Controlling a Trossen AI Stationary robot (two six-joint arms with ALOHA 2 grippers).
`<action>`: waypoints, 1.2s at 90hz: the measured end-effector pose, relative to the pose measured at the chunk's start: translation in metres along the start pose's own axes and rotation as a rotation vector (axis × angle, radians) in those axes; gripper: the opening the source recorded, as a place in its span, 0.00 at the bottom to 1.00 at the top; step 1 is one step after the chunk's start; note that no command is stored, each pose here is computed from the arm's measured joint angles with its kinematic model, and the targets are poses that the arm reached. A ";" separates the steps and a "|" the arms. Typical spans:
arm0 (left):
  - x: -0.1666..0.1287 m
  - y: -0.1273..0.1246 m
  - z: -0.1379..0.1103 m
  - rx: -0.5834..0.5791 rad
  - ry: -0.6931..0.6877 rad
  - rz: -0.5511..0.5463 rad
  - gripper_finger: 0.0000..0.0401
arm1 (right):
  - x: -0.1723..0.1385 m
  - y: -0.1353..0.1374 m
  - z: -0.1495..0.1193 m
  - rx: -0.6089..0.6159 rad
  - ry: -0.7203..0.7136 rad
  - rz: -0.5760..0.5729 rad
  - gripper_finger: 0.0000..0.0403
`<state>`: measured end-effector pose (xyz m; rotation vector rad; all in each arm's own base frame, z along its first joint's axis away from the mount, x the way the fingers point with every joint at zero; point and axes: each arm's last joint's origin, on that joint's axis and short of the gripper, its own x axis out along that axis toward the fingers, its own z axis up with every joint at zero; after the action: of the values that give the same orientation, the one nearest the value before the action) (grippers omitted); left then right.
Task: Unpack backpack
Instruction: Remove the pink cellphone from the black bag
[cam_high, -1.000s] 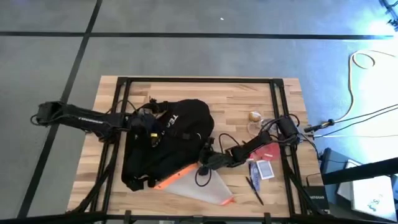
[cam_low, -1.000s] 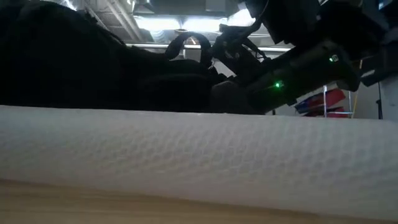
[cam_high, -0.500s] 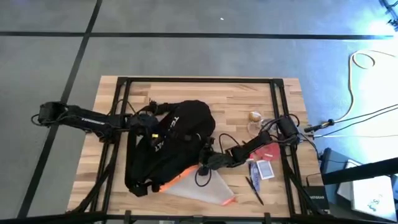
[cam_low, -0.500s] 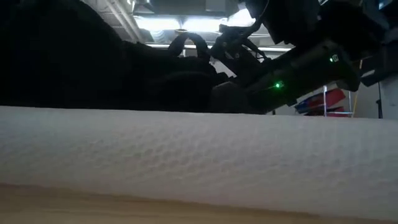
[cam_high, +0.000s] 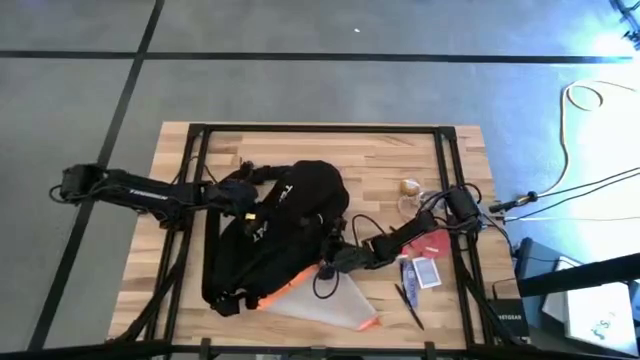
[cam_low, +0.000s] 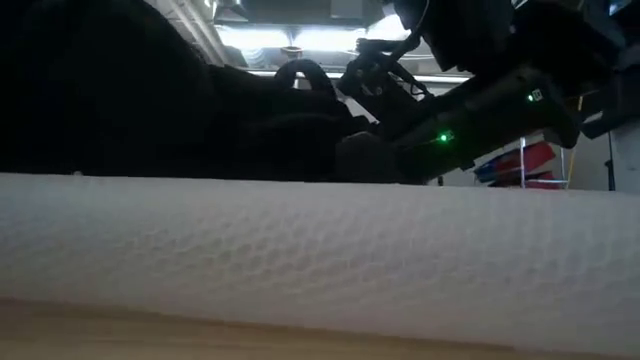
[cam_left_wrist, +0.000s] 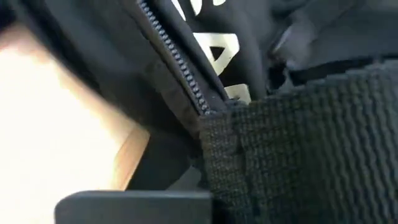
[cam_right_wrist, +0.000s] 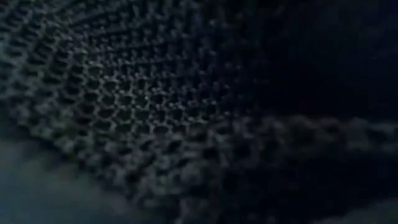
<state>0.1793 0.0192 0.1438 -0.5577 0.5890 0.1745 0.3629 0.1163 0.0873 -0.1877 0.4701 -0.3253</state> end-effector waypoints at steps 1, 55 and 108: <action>0.000 -0.001 0.002 0.002 -0.005 -0.003 0.01 | 0.000 0.000 0.000 0.000 0.000 0.000 0.00; -0.063 -0.052 0.090 0.199 -0.174 -0.005 0.00 | -0.022 -0.017 0.025 -0.026 0.038 -0.108 0.00; -0.121 -0.097 0.148 0.287 -0.369 -0.105 0.00 | -0.017 -0.028 0.008 0.008 0.142 -0.131 0.00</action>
<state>0.1806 0.0185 0.3583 -0.2663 0.2181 0.0875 0.3444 0.0971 0.1081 -0.1888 0.5978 -0.4709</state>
